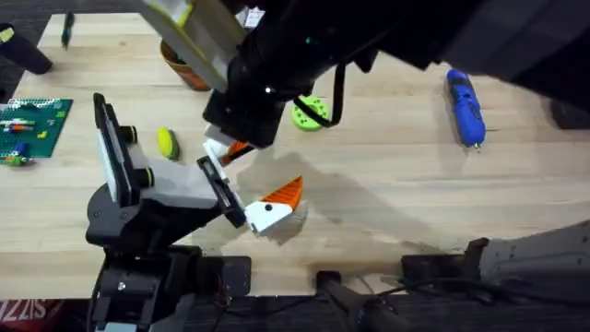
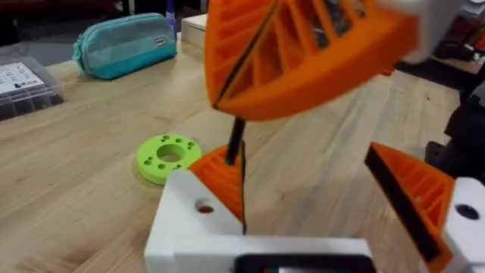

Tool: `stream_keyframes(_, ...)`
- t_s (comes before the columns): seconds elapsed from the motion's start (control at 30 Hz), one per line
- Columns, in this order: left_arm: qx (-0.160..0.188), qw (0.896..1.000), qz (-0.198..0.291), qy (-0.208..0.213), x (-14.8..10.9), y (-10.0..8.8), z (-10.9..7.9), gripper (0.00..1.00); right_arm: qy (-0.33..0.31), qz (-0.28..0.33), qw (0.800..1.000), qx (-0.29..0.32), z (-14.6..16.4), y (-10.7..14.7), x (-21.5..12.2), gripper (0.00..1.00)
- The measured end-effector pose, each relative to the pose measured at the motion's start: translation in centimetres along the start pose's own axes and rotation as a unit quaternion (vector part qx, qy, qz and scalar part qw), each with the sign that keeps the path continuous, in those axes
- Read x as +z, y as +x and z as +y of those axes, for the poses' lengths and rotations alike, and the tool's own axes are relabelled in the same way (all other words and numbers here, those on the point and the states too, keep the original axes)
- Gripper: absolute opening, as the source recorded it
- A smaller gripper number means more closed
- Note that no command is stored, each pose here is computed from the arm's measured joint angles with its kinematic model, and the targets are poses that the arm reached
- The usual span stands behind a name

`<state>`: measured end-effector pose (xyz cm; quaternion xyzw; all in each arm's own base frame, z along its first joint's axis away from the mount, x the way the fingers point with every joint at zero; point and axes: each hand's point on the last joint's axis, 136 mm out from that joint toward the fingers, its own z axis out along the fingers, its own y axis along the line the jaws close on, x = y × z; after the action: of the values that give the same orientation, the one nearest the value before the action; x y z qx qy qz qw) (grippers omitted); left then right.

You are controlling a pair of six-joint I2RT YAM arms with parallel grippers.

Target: Pick up the gripper from the table and insert it into the empty holder that is missing its gripper. Then pick up a screw, insert it into the mounting hole, and use the screwdriver to tighten it. Finally, clean up the table by picking up the vegetable and placing it into the bucket.

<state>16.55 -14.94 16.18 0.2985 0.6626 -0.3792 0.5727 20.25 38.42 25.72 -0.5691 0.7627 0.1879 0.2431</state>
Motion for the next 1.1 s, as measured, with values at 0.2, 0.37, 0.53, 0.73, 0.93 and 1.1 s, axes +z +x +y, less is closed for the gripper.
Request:
stream_keyframes(0.2,0.000,1.000,0.000,0.000,0.0,0.0,0.0,0.985,-0.008,-0.006,1.000,-0.013,1.2,-0.5,0.1,0.007)
stream_keyframes(0.37,0.000,1.000,0.000,0.000,0.0,0.0,0.0,0.985,-0.011,-0.002,1.000,-0.015,1.5,-0.4,0.5,0.006)
stream_keyframes(0.53,0.000,1.000,0.000,0.000,0.0,0.0,0.0,0.985,0.000,0.011,1.000,-0.014,1.0,0.0,1.4,0.006)
stream_keyframes(0.73,0.000,1.000,0.000,0.000,0.0,0.0,0.0,0.985,0.014,0.015,1.000,-0.014,0.5,0.1,1.5,0.006)
stream_keyframes(0.93,0.000,1.000,0.000,0.000,0.0,0.0,0.0,0.985,0.017,0.015,1.000,-0.014,0.4,0.1,1.5,0.006)
stream_keyframes(1.1,0.000,1.000,0.000,0.000,0.0,0.0,0.0,0.986,0.017,0.015,1.000,-0.014,0.4,0.1,1.5,0.006)
